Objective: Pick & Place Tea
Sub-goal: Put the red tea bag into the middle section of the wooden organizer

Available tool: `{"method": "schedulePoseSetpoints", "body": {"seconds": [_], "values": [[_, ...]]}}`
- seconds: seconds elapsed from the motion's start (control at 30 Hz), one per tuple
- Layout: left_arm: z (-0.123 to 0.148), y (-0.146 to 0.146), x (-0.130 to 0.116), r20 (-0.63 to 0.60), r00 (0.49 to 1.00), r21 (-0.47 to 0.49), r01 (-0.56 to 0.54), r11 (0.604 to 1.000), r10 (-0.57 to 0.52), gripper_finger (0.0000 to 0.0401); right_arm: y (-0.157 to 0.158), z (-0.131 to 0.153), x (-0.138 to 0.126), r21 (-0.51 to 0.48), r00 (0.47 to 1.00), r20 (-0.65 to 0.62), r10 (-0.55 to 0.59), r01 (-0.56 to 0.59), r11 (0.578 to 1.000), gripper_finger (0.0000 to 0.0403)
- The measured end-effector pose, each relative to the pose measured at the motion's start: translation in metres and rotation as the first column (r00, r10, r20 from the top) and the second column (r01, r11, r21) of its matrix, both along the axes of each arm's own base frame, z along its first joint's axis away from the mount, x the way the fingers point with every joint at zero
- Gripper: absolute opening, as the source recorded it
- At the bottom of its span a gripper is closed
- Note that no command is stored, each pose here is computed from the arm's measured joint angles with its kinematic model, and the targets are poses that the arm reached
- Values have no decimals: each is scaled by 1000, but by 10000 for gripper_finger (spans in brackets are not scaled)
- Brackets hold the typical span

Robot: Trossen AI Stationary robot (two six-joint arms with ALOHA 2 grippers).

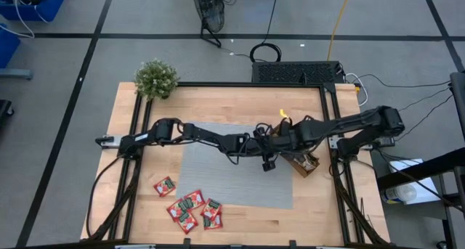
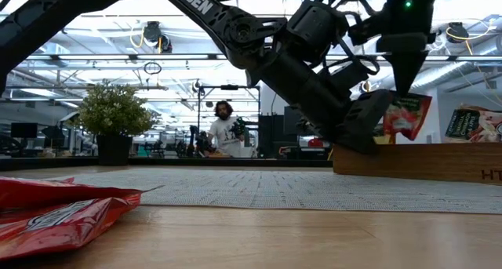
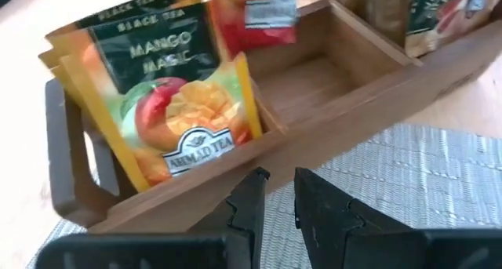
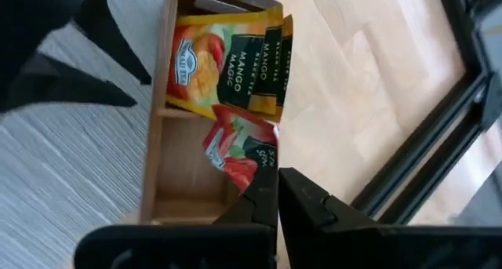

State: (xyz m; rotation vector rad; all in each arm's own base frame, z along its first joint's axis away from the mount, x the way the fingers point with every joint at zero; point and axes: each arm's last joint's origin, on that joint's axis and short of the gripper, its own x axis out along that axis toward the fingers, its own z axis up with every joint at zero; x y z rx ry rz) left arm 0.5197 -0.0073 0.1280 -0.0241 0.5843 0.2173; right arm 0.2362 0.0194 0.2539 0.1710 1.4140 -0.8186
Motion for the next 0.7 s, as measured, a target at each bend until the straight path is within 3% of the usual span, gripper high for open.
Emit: {"method": "schedulePoseSetpoints", "body": {"seconds": [0.27, 0.43, 0.7], "values": [[-1, 6, 0, -1, 1000, -25, -31, 999, 31, 79, 11, -6, -1, -36, 986, 48, -161, 163, 986, 0], [-1, 5, -1, -11, 1000, -5, -25, 1000, 25, 78, 11, -4, -9, -47, 971, 1, -238, 238, 970, 0], [-1, 6, -1, -8, 1000, -5, -27, 1000, 26, 79, 11, -5, -11, -44, 963, -24, -268, 266, 963, 0]]}}
